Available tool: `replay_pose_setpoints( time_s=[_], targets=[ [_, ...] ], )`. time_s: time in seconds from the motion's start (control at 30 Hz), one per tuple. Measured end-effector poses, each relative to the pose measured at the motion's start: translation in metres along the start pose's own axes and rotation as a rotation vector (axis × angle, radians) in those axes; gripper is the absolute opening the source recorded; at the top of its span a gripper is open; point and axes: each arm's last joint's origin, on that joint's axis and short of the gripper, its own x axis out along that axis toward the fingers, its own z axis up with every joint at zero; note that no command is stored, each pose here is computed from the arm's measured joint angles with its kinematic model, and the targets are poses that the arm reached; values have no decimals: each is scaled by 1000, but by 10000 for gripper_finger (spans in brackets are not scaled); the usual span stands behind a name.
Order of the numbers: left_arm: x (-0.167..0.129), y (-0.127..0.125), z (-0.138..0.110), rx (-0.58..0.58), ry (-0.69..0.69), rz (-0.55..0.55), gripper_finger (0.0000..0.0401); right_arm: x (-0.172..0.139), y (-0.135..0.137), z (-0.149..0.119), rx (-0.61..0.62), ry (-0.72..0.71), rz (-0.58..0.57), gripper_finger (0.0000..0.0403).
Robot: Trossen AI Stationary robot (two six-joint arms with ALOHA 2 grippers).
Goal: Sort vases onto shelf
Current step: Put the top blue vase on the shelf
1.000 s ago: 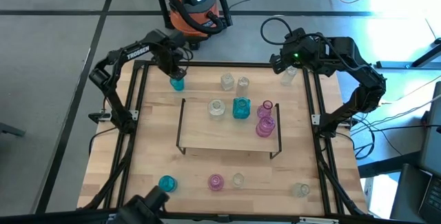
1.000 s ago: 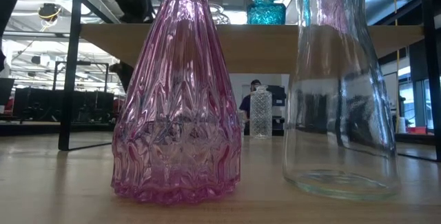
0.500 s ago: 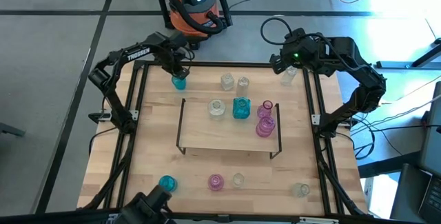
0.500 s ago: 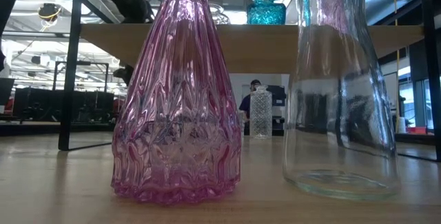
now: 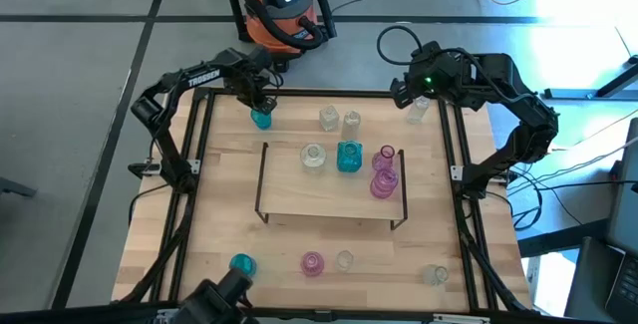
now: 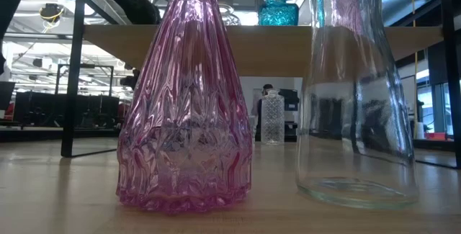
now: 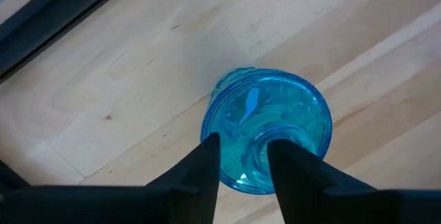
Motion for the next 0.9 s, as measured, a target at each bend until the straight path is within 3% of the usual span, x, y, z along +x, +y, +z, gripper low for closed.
replay_pose_setpoints(
  time_s=[0.23,0.5,0.7,0.9],
  targets=[
    [4,-6,-5,51,29,-1,29,0,0,0,1,3,6,129],
    [-8,-9,-14,77,18,7,27,0,0,0,2,2,7,129],
    [-34,-16,-30,97,-21,8,27,6,6,2,0,5,5,129],
    [-72,-29,-56,115,-133,-25,27,18,26,9,-9,10,122,129]
  ],
)
